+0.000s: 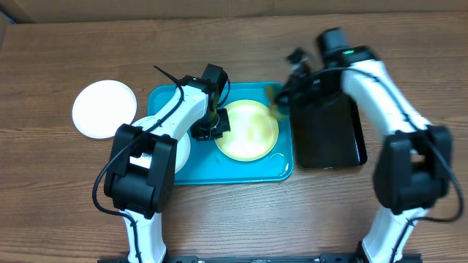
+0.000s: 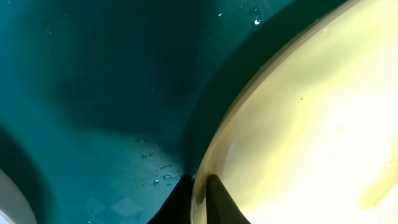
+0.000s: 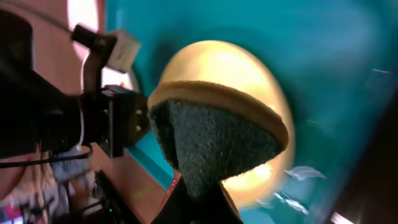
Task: Clean dirty plates on tray and stack at the side
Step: 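Return the sponge to the black tray water with the right gripper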
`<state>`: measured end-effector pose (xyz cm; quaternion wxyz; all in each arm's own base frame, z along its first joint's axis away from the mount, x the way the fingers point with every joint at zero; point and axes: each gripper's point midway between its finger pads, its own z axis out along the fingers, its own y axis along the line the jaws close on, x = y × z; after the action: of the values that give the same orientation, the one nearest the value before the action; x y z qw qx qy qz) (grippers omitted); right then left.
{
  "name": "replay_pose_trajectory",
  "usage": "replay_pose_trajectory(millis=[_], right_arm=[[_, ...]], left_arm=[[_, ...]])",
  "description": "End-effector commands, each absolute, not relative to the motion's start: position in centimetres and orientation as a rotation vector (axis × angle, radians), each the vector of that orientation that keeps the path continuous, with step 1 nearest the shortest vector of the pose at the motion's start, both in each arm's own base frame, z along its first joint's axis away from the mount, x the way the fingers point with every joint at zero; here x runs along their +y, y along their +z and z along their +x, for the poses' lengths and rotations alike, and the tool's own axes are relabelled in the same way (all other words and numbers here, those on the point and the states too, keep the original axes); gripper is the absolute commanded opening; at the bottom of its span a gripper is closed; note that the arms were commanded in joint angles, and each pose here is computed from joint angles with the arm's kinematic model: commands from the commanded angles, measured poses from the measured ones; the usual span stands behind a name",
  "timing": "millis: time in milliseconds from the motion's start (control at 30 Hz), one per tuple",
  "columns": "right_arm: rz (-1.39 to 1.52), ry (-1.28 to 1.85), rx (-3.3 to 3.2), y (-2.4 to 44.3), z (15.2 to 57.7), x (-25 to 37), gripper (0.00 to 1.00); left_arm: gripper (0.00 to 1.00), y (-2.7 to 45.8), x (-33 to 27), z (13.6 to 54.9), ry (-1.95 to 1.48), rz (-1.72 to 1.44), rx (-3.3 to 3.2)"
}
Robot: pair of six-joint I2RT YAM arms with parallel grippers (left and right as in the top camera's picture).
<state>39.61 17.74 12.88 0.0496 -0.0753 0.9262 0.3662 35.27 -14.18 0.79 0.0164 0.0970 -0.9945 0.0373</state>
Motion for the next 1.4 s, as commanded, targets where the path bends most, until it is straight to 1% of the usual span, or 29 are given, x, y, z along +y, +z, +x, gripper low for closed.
replay_pose_trajectory(millis=[0, 133, 200, 433, 567, 600, 667, 700, 800, 833, 900, 933, 1000, 1033, 1067, 1200, 1367], right_arm=[[-0.155, 0.811, 2.867, 13.3, 40.3, 12.6, 0.04], [0.034, 0.393, 3.011, 9.6, 39.5, 6.0, 0.04], [0.101, 0.288, 3.036, 8.1, 39.1, 4.4, 0.04], [0.135, 0.246, 3.028, 3.8, 38.4, 3.8, 0.04], [0.133, 0.244, 3.008, 2.1, 38.2, 3.7, 0.08], [0.131, 0.244, 3.005, 1.8, 38.2, 3.7, 0.12], [0.129, 0.245, 3.003, 1.8, 38.2, 3.7, 0.29], [0.129, 0.249, 3.0, 1.9, 38.3, 3.8, 0.33], [0.123, 0.281, 2.979, 3.1, 38.9, 4.1, 0.43], [0.122, 0.284, 2.972, 3.7, 39.3, 4.2, 0.45], [0.121, 0.284, 2.953, 5.4, 40.1, 4.1, 0.5], [0.121, 0.284, 2.945, 6.3, 40.4, 4.1, 0.52], [0.122, 0.281, 2.929, 8.3, 41.0, 4.0, 0.55], [0.128, 0.269, 2.926, 9.1, 41.2, 3.7, 0.67], [0.139, 0.25, 2.924, 9.8, 41.4, 3.3, 1.0], [0.316, 0.136, 2.903, 11.1, 41.8, 0.0, 1.0], [0.619, 0.041, 2.887, 9.8, 40.9, -5.3, 1.0]], left_arm=[[0.1, -0.5, -13.4, 34.5, 0.039, 0.266, -3.068], [0.12, -0.5, -13.4, 34.5, 0.038, 0.266, -3.068], [0.18, -0.5, -13.4, 34.5, 0.039, 0.266, -3.067], [0.2, -0.5, -13.4, 34.5, 0.039, 0.266, -3.067], [0.21, -0.5, -13.4, 34.5, 0.038, 0.266, -3.068], [0.21, -0.5, -13.4, 34.5, 0.038, 0.266, -3.068], [0.21, -0.5, -13.4, 34.5, 0.038, 0.266, -3.068], [0.21, -0.5, -13.4, 34.5, 0.038, 0.266, -3.068], [0.27, -0.5, -13.3, 34.4, 0.037, 0.266, -3.066], [0.3, -0.5, -13.3, 34.4, 0.036, 0.266, -3.065], [0.33, -0.5, -13.3, 34.4, 0.036, 0.265, -3.064], [0.32, -0.5, -13.3, 34.4, 0.036, 0.263, -3.064], [0.24, -0.5, -13.3, 34.4, 0.036, 0.26, -3.065], [0.21, -0.5, -13.3, 34.4, 0.036, 0.26, -3.065], [0.2, -0.5, -13.3, 34.4, 0.036, 0.26, -3.065], [0.2, -0.5, -13.3, 34.3, 0.034, 0.26, -3.061], [0.21, -0.5, -13.2, 34.1, 0.029, 0.26, -3.054]])
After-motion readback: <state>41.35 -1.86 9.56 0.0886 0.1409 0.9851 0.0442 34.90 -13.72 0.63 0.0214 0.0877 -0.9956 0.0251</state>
